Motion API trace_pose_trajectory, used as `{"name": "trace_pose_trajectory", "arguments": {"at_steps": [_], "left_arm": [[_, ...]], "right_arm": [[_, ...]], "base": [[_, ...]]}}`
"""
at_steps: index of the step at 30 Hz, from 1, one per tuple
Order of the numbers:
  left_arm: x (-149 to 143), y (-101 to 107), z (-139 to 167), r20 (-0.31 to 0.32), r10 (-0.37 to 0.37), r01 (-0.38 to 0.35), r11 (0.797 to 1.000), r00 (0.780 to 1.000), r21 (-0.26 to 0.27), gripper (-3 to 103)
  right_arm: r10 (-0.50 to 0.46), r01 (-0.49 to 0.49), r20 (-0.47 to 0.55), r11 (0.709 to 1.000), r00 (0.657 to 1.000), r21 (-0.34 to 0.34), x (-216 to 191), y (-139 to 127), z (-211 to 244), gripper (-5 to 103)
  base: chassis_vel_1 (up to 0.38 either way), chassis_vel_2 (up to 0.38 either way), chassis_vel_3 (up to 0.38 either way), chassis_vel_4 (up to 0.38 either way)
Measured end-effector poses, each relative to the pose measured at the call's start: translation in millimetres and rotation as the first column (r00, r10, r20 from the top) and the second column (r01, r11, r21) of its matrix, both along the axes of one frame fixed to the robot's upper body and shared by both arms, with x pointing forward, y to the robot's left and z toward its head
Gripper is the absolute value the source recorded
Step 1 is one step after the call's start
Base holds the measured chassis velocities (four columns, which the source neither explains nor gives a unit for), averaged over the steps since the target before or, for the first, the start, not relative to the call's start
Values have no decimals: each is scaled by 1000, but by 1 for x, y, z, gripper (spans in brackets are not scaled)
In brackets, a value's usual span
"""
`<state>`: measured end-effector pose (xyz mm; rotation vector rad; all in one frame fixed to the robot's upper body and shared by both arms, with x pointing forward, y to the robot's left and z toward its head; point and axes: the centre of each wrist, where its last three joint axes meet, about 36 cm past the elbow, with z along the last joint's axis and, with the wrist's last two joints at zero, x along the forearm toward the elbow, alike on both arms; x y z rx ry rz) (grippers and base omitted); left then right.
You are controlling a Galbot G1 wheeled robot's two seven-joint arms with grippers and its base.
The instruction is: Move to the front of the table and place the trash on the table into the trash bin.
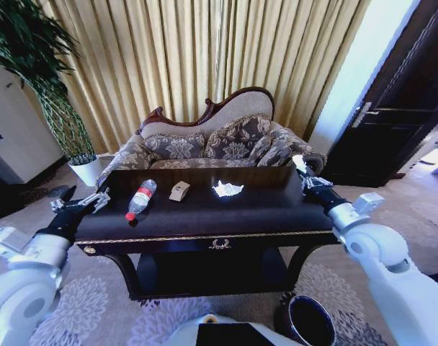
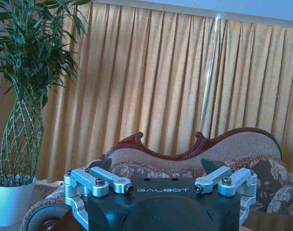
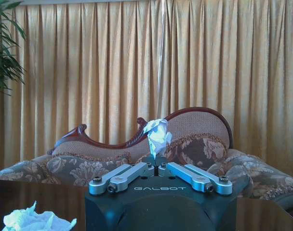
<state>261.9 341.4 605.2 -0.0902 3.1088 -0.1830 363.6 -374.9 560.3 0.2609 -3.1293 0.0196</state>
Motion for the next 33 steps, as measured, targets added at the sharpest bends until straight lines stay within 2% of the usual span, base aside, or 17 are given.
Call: {"name": "trace_pose_trajectory", "arguments": {"at_steps": [13, 33], "left_arm": [[1, -1, 1, 4, -6, 6, 1000, 1000, 3, 100], [1, -1, 1, 1, -8, 8, 1000, 1000, 2, 100]], "right_arm": [[-3, 3, -6, 1000, 1000, -1, 2, -2, 0, 0], [-13, 13, -5, 1000, 1000, 3, 2, -4, 0, 0]], "base": [[33, -29, -25, 28], [115, -118, -120, 121]]}}
